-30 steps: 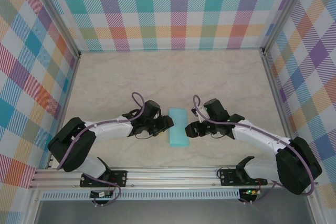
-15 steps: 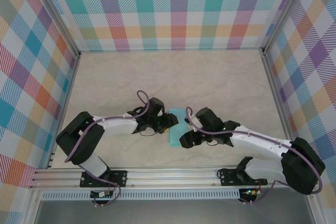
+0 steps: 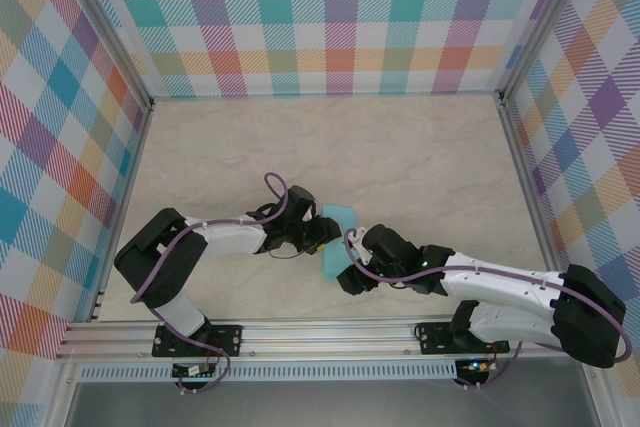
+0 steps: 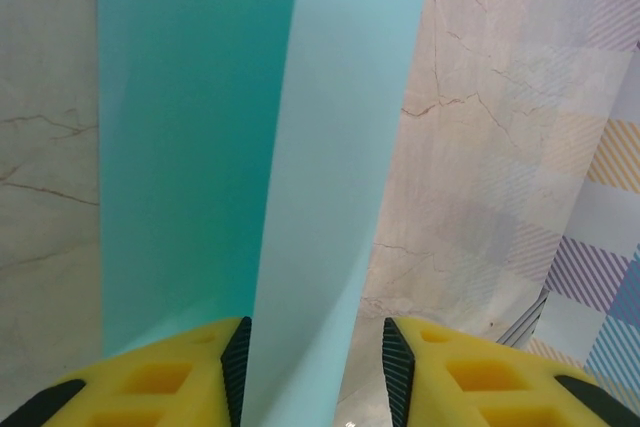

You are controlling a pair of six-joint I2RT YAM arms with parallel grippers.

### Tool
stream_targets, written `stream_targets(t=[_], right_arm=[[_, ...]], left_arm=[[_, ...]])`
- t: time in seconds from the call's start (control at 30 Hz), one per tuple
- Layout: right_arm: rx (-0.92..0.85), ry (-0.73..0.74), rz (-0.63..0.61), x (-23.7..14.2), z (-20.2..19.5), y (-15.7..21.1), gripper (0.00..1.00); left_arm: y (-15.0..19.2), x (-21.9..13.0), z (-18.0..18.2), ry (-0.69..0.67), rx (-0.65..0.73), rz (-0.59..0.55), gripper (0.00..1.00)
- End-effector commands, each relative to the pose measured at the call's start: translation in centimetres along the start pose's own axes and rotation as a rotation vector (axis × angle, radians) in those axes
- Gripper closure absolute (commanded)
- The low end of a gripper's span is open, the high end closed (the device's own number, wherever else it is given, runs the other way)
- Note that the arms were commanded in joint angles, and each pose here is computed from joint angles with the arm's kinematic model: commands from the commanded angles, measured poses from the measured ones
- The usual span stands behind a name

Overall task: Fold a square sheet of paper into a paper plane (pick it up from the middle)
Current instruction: Fold the triangle a second time at the center of the table.

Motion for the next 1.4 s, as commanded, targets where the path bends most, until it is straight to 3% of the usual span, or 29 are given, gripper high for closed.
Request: stream_targets(t=[0.0, 0.23, 0.63, 1.0, 1.17, 1.37], right_arm=[[-0.053, 0.055, -0.035, 0.1, -0.4, -0.5, 0.33], [-0.185, 0.092, -0.123, 0.0, 0.6, -0.8, 0.31], [-0.432, 0.205, -0.140, 2.7, 3.3, -2.1, 0.28], [-0.479, 0.369, -0.160, 5.3, 2.3, -3.0, 0.27], [-0.467, 0.392, -0.168, 5.8, 2.0, -3.0, 0.37], [-0.447, 0.402, -0.178, 5.1, 1.8, -2.7, 0.64]], left_arm=[[0.2, -0.5, -1.0, 0.039, 0.006, -0.001, 0.61], [0.1, -0.6, -1.4, 0.041, 0.008, -0.002, 0.65], [0.2, -0.7, -1.5, 0.039, 0.008, -0.007, 0.66], [0.1, -0.9, -1.8, 0.043, 0.009, -0.004, 0.66], [0.2, -1.0, -1.9, 0.041, 0.012, -0.006, 0.66], [0.1, -1.1, -1.8, 0.037, 0.010, -0.012, 0.66]])
Point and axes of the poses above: each hand's point on the last joint's axis, 136 mm out from that joint toward the fingers, its own x axis out along the fingers, its own z axis along the line the jaws close on, y = z × x, the point moved 5 cm from there along -x, back along the fingers, and after that the axes turned 14 degrees about -x, right-handed, at the moved point
